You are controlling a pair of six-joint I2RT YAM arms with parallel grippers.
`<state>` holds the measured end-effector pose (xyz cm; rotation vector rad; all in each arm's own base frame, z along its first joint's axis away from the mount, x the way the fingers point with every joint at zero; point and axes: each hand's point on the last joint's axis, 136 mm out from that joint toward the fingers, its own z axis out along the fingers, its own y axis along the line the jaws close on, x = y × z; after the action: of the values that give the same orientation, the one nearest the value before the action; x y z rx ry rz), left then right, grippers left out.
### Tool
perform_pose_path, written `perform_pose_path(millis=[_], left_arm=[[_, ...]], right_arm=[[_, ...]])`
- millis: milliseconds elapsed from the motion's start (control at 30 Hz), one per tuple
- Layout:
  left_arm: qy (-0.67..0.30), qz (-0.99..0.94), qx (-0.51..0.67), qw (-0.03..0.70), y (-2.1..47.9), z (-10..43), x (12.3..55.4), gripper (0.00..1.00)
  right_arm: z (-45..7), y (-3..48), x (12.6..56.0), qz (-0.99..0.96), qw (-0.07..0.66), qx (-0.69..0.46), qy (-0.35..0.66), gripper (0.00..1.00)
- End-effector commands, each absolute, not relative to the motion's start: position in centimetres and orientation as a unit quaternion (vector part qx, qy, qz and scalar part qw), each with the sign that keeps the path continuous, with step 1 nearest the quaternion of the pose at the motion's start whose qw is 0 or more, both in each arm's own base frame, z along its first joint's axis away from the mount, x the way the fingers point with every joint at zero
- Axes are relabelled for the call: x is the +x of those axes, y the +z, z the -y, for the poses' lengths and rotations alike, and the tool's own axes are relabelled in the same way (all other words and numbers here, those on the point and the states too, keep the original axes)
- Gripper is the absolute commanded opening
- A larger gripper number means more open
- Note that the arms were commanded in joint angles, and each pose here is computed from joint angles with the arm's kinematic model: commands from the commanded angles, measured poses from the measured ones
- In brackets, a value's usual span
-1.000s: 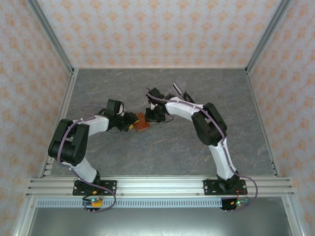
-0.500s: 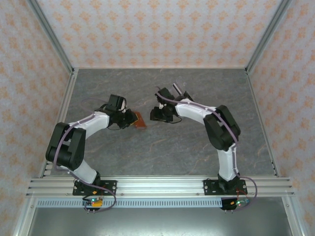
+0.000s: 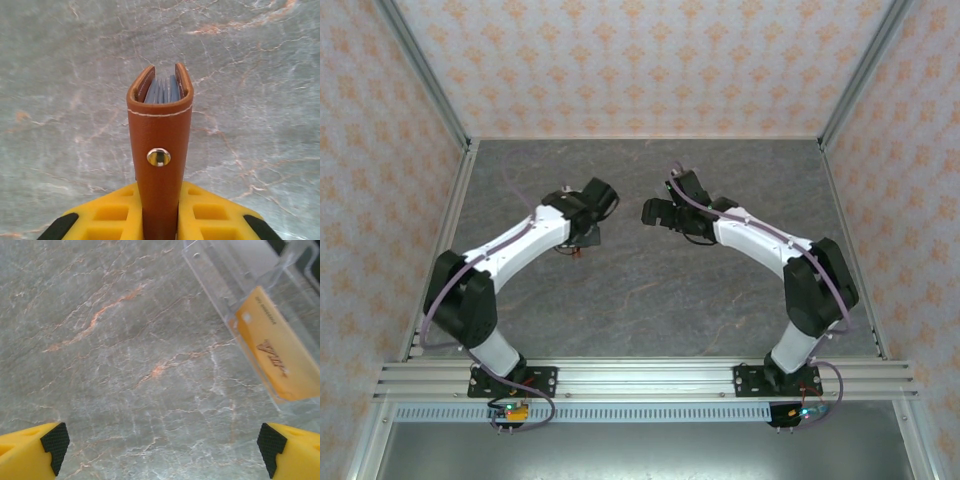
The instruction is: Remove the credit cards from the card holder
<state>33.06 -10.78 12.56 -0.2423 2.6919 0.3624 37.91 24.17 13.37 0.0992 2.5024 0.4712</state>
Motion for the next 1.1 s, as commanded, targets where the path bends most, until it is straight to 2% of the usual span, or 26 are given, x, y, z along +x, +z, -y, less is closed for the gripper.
perform_pose_path(millis=[0,133,267,367,567,800,933,1000,1067], left_arm=[[0.241,-0.948,-0.071,0.195,11.8,8.6,32.5,0.21],[0.193,-0.962,-0.052,0.188,9.5,12.2,33.3,0.24],[0.112,-0.978,-0.025,0.174,7.6,16.1,33.9,0.45],[0.064,-0.982,-0.014,0.179,7.5,17.8,34.2,0.59],[-0.033,-0.981,-0.015,0.191,9.5,19.1,34.6,0.70],[-0.115,-0.967,-0.125,0.192,9.9,13.5,34.2,0.79],[-0.093,-0.957,-0.182,0.205,9.4,8.8,33.3,0.89],[-0.079,-0.953,-0.200,0.212,9.3,7.2,32.8,0.97],[-0.067,-0.948,-0.221,0.220,9.3,5.7,32.3,1.00]], right_arm=[[-21.1,16.1,38.6,-0.921,0.362,0.062,0.129,0.99],[-18.4,16.4,38.5,-0.918,0.376,0.104,0.077,0.99],[-15.9,16.5,38.8,-0.916,0.374,0.144,0.004,0.96],[-16.1,16.6,38.8,-0.914,0.373,0.157,0.013,0.95],[-19.0,16.2,38.5,-0.928,0.335,0.141,0.085,0.92],[-26.3,13.2,37.4,-0.955,0.255,0.033,0.147,0.85],[-31.5,11.1,37.2,-0.964,0.218,-0.031,0.147,0.84],[-33.7,9.7,37.1,-0.967,0.200,-0.052,0.152,0.83],[-36.0,8.9,37.2,-0.967,0.189,-0.078,0.155,0.83]])
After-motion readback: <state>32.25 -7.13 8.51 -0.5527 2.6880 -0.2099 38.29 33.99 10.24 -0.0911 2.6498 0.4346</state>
